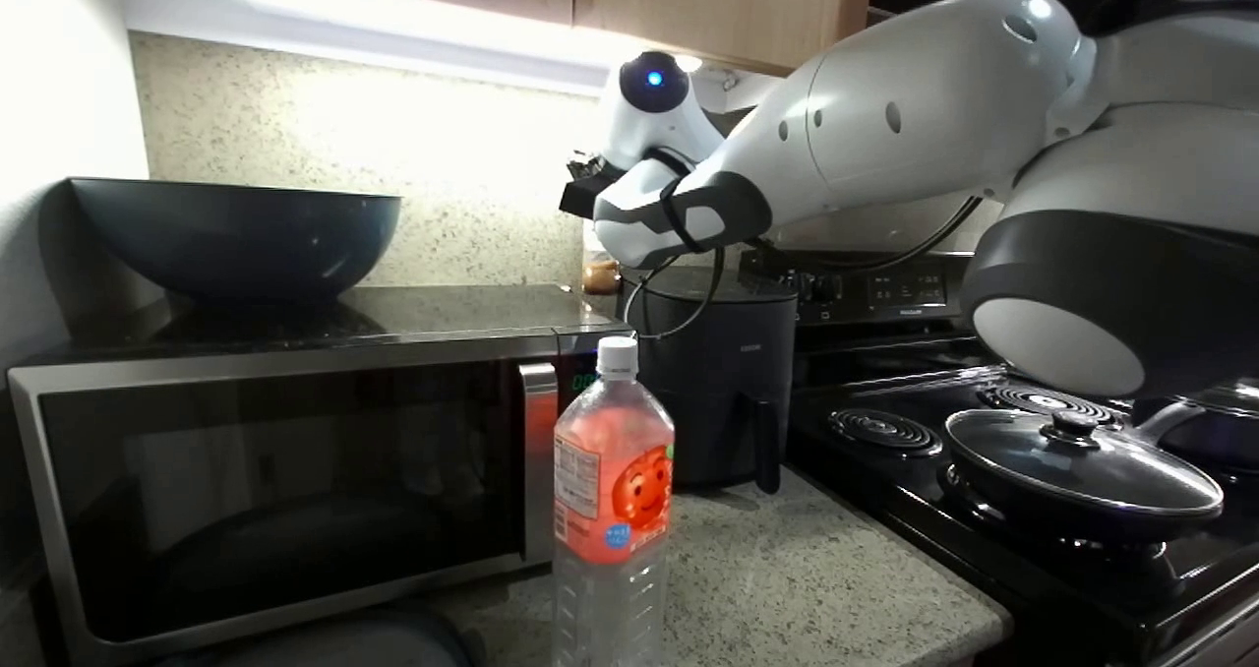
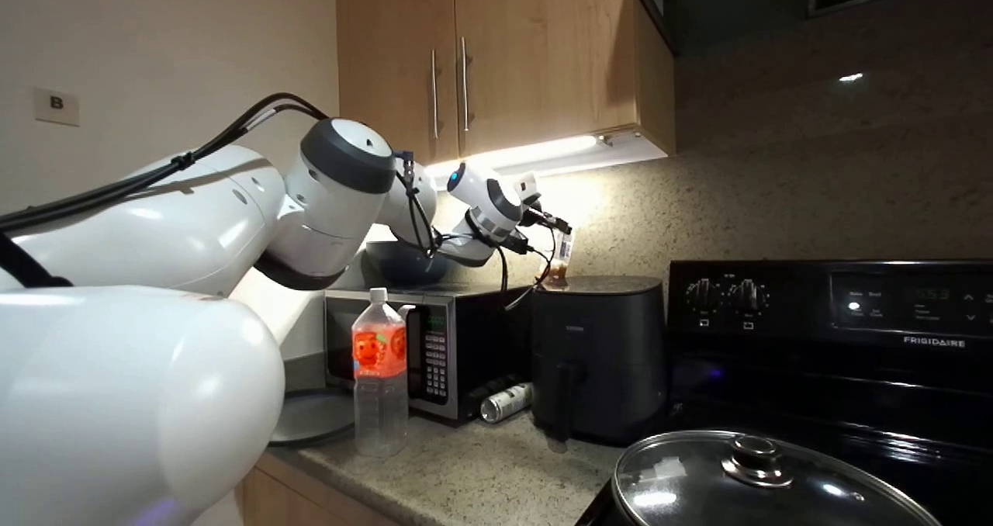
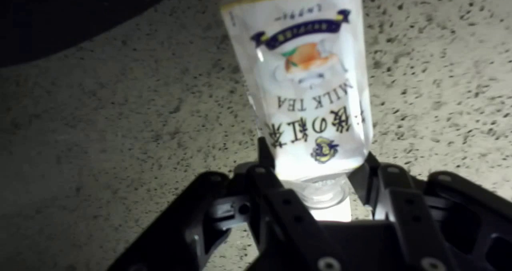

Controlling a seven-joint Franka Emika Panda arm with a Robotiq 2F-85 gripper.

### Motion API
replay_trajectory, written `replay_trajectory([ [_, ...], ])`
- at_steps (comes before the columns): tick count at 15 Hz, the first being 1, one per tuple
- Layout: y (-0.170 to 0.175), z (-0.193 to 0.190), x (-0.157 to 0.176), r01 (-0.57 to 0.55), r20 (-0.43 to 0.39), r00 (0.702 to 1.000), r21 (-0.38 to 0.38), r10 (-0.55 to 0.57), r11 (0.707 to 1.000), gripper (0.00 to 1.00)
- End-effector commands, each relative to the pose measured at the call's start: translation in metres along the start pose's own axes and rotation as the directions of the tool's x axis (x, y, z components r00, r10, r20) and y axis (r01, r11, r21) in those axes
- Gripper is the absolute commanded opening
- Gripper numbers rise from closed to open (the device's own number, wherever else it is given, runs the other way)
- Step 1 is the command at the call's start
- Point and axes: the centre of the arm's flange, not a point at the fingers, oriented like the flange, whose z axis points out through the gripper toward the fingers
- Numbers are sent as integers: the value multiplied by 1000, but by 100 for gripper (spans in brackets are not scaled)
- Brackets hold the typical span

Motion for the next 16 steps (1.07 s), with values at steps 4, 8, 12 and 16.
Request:
replay_trajectory([
  [4,8,-9,0,-26,-11,1000,-19,26,999,48],
  [8,20,-26,-14,-1,-2,1000,4,1,1000,23],
  [12,64,-42,-38,-21,31,999,-20,21,1000,23],
  [16,88,-67,-42,-52,10,999,-27,52,998,23],
])
